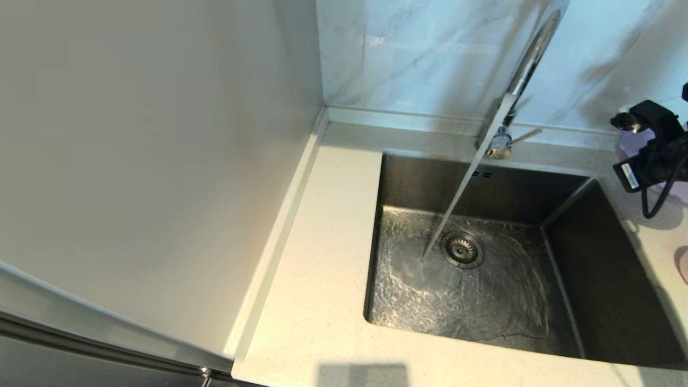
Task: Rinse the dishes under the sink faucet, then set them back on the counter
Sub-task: Rinse the plate
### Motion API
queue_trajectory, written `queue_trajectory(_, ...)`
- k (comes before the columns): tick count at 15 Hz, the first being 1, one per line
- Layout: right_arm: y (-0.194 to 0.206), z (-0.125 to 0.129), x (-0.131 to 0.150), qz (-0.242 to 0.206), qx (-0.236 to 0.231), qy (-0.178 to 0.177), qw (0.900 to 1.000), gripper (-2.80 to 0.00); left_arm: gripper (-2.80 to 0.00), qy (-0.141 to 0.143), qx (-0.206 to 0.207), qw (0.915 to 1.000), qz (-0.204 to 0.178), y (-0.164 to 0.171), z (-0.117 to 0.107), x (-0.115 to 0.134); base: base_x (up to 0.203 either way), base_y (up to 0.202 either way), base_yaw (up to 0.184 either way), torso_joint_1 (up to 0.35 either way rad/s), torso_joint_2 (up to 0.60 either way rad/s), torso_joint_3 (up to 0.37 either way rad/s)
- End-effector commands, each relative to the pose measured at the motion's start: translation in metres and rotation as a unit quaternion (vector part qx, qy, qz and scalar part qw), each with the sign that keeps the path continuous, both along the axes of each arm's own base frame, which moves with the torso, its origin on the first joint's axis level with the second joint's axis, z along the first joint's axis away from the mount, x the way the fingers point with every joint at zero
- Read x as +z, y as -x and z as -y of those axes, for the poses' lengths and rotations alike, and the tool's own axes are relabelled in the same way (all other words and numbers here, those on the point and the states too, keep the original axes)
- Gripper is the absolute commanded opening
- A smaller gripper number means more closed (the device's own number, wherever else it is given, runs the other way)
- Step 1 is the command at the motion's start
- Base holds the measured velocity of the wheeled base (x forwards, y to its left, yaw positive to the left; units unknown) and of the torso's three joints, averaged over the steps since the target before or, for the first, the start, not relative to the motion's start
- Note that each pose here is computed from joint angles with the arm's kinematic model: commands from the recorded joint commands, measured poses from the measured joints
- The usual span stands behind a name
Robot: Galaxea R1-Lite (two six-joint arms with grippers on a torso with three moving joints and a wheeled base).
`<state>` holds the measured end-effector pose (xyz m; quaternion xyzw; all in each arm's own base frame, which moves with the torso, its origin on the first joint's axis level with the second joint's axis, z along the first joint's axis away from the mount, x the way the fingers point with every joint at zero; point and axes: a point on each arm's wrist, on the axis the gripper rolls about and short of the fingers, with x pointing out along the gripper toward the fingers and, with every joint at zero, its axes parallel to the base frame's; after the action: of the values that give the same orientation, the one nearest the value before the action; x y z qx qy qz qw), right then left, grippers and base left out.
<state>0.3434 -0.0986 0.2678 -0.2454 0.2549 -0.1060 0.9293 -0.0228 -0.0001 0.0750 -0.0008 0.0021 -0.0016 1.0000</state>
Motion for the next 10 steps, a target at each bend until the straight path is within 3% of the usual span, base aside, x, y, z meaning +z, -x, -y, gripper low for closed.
queue_trajectory(1,0.048,-0.016,0.020,-0.006,0.033,-0.004,0.999,-2.80,-2.80,0.000,0.000,1.0000,0.000,0.000,0.000,0.000,0.000,0.000,0.000,0.000,0.00,0.000)
queue_trajectory(5,0.115,-0.041,0.018,-0.147,0.072,-0.062,0.984,-2.80,-2.80,0.000,0.000,1.0000,0.000,0.000,0.000,0.000,0.000,0.000,0.000,0.000,0.00,0.000)
queue_trajectory(8,0.146,-0.057,0.028,-0.144,0.176,-0.127,0.965,-2.80,-2.80,0.000,0.000,1.0000,0.000,0.000,0.000,0.000,0.000,0.000,0.000,0.000,0.00,0.000)
queue_trajectory(10,0.158,-0.069,0.033,-0.137,0.248,-0.142,0.949,-2.80,-2.80,0.000,0.000,1.0000,0.000,0.000,0.000,0.000,0.000,0.000,0.000,0.000,0.00,0.000)
